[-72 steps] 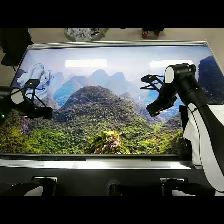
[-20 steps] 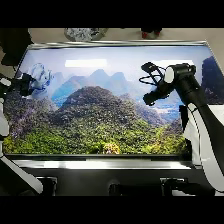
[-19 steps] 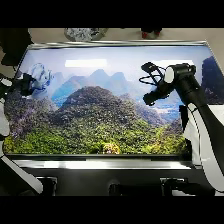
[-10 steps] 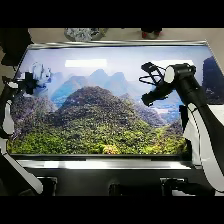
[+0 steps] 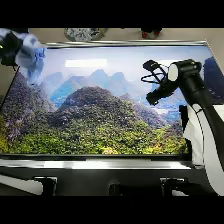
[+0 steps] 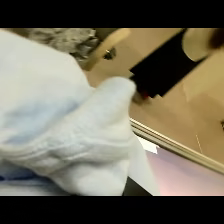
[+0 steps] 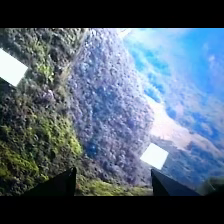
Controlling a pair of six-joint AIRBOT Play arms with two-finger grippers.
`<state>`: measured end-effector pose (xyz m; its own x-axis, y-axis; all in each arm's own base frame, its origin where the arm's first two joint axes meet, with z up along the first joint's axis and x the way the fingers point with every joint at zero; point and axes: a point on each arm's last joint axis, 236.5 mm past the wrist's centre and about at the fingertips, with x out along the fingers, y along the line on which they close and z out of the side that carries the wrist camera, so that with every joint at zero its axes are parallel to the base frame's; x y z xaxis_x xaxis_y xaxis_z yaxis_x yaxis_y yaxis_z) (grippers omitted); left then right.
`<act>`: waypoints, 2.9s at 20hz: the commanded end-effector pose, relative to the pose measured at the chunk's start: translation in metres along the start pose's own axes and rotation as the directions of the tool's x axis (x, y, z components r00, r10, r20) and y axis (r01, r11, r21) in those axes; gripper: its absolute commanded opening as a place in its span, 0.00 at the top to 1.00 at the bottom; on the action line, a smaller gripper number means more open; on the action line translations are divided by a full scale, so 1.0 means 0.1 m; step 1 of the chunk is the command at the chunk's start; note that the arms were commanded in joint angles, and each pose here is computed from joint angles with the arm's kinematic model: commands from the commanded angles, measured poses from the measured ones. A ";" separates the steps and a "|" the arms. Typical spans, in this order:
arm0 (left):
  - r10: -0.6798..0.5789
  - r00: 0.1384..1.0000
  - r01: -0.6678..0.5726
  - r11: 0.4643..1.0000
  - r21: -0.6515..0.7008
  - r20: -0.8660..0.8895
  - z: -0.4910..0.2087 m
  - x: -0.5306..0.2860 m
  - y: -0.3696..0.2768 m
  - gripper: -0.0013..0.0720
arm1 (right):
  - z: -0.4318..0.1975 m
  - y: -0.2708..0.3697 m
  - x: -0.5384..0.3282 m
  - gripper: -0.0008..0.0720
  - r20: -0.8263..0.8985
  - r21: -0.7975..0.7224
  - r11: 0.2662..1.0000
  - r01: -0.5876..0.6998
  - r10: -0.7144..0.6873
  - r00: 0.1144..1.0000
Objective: Fold the shirts.
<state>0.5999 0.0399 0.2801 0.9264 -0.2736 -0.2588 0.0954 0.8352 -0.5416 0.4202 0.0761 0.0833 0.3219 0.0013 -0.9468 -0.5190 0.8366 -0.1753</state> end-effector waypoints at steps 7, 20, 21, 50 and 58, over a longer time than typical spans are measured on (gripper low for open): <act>-0.281 0.749 0.505 0.828 0.244 -0.600 -1.83 -1.84 -2.28 0.94 | -0.68 -0.19 -1.60 0.23 0.121 0.041 0.981 0.188 -0.191 0.974; 0.300 0.375 0.325 0.844 0.427 -0.877 -4.57 -1.78 -0.35 0.05 | -0.71 0.44 -1.02 0.20 0.088 0.022 0.998 -0.066 0.064 0.994; 0.339 0.412 0.311 0.820 0.480 -0.846 -4.40 -1.70 -0.32 0.02 | -0.59 0.47 -0.85 0.12 0.107 0.024 0.996 -0.086 0.083 0.991; -0.048 0.292 -0.021 0.998 -0.056 -0.955 -5.01 -2.26 -0.36 0.94 | -0.04 1.77 1.45 0.35 -0.034 0.123 0.723 -0.680 0.688 0.725; 0.109 0.793 0.119 0.937 0.328 -0.599 -2.69 -1.75 -0.78 0.94 | 0.67 0.84 0.37 0.93 0.250 -0.126 0.903 -0.412 0.431 0.867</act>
<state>0.2819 -0.1427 0.0471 0.2214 -0.5123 -0.8298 0.2620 0.8509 -0.4554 0.4128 0.2109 -0.0189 0.0492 0.5560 -0.8297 -0.6335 0.6597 0.4044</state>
